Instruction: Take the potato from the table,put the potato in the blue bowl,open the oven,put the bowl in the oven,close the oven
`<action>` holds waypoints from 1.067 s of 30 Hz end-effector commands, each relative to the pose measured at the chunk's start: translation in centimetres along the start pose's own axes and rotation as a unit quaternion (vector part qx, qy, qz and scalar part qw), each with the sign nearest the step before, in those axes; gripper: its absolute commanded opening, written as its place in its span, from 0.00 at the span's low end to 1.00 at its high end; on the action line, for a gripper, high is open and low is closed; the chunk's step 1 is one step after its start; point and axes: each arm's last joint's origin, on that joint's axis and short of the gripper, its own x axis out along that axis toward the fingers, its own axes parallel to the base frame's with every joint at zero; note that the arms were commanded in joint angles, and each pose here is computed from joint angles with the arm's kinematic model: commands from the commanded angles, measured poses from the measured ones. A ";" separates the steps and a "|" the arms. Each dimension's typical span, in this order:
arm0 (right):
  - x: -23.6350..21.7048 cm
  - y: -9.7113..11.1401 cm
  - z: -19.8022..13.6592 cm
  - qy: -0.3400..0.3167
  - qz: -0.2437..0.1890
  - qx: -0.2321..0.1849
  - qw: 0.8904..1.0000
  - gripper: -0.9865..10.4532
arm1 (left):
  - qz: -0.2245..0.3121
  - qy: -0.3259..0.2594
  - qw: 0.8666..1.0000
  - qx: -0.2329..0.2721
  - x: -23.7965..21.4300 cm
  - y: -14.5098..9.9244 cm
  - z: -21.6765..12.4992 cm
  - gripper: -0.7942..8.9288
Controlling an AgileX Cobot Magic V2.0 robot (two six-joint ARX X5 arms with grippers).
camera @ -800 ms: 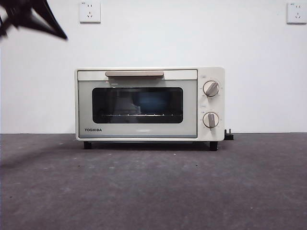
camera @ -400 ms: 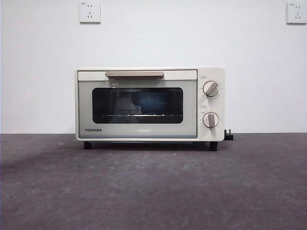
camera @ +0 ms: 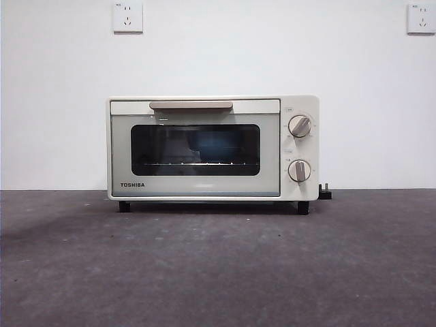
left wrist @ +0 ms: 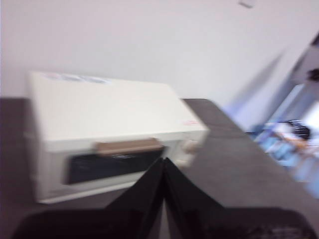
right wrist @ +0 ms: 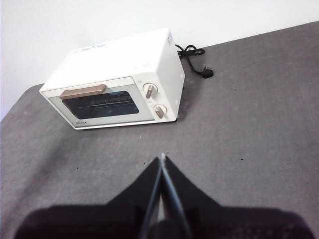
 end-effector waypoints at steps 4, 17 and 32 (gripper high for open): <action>0.1 -0.1 -0.3 0.010 -0.007 -0.010 1.000 0.09 | 0.126 -0.005 0.978 0.168 -0.9 1.6 -2.4 0.08; 0.1 -0.1 -0.3 0.010 -0.007 -0.010 1.000 0.09 | 0.186 -0.108 0.955 0.205 0.0 7.8 -18.7 0.08; 0.1 -0.1 -0.3 0.010 -0.007 -0.010 1.000 0.09 | 0.249 -0.102 0.956 0.119 -0.5 9.8 -26.6 0.08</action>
